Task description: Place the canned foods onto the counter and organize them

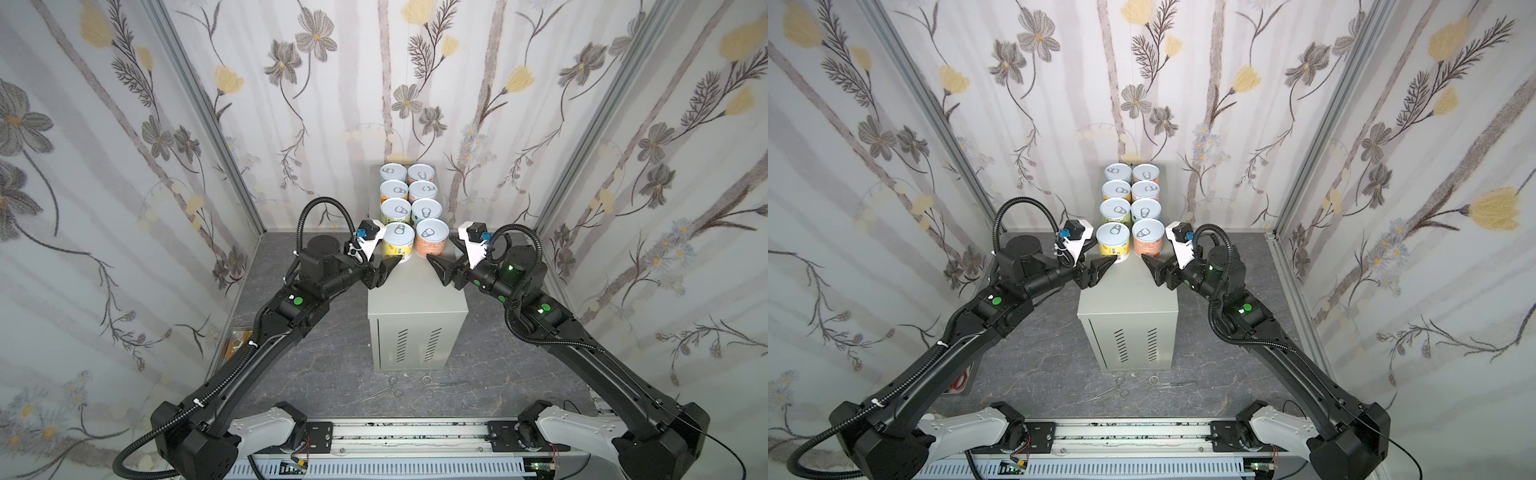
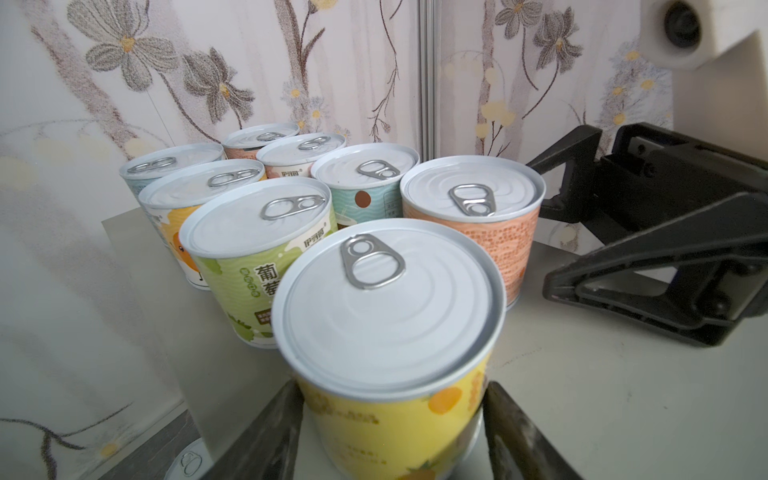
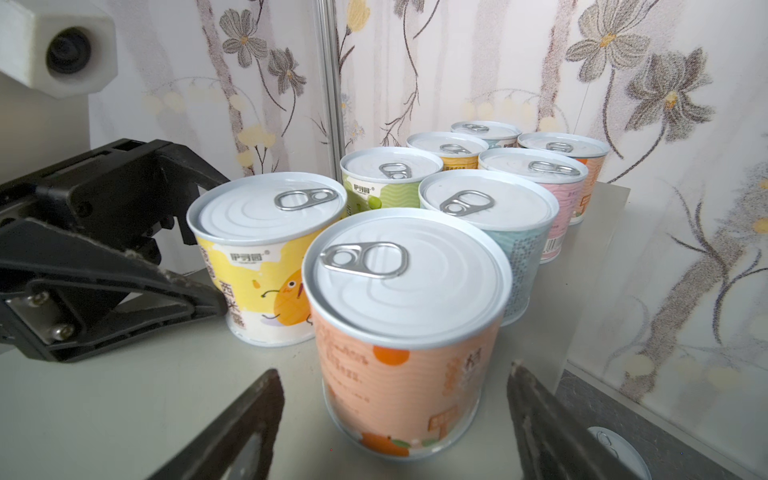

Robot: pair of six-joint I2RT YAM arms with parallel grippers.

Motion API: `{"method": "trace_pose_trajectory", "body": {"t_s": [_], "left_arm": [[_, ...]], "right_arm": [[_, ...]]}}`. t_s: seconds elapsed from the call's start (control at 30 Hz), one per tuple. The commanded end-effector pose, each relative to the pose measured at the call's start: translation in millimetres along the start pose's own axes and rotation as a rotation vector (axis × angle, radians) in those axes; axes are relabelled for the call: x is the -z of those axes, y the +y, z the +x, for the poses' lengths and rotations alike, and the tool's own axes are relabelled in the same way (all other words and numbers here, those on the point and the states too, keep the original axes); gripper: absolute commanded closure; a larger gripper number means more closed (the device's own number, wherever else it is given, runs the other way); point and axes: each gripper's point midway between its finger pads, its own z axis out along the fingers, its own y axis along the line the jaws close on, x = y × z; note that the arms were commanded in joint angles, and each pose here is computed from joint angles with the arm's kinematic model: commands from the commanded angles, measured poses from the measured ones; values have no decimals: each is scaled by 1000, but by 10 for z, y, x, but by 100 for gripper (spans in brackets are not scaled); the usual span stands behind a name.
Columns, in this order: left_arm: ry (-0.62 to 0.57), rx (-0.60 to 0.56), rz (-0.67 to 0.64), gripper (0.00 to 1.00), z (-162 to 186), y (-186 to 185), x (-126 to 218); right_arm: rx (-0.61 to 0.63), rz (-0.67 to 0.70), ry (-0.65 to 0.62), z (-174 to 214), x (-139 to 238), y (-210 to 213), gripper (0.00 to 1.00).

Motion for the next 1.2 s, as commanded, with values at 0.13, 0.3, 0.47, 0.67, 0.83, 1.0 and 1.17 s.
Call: {"method": "trace_pose_trajectory", "body": {"t_s": [0.13, 0.3, 0.47, 0.67, 0.83, 1.0, 1.17], "left_arm": [[-39, -13, -13, 33, -119, 32, 4], [-40, -11, -16, 33, -123, 37, 9], [-37, -11, -19, 33, -115, 45, 5], [-37, -9, -19, 34, -113, 44, 3], [-37, -10, -22, 33, -114, 50, 0], [-36, -9, -22, 33, -112, 54, -3], [-38, -9, -21, 33, -125, 55, -8]], "right_arm": [[20, 2, -27, -80, -34, -9, 18], [22, 5, -24, -68, -51, -19, 19], [21, 10, -19, -53, -59, -30, 22], [20, 12, -10, -18, -78, -35, 23], [19, 5, -6, -4, -102, -28, 24], [20, 2, -3, 8, -127, -31, 24], [21, 3, -3, 15, -136, -32, 25]]}}
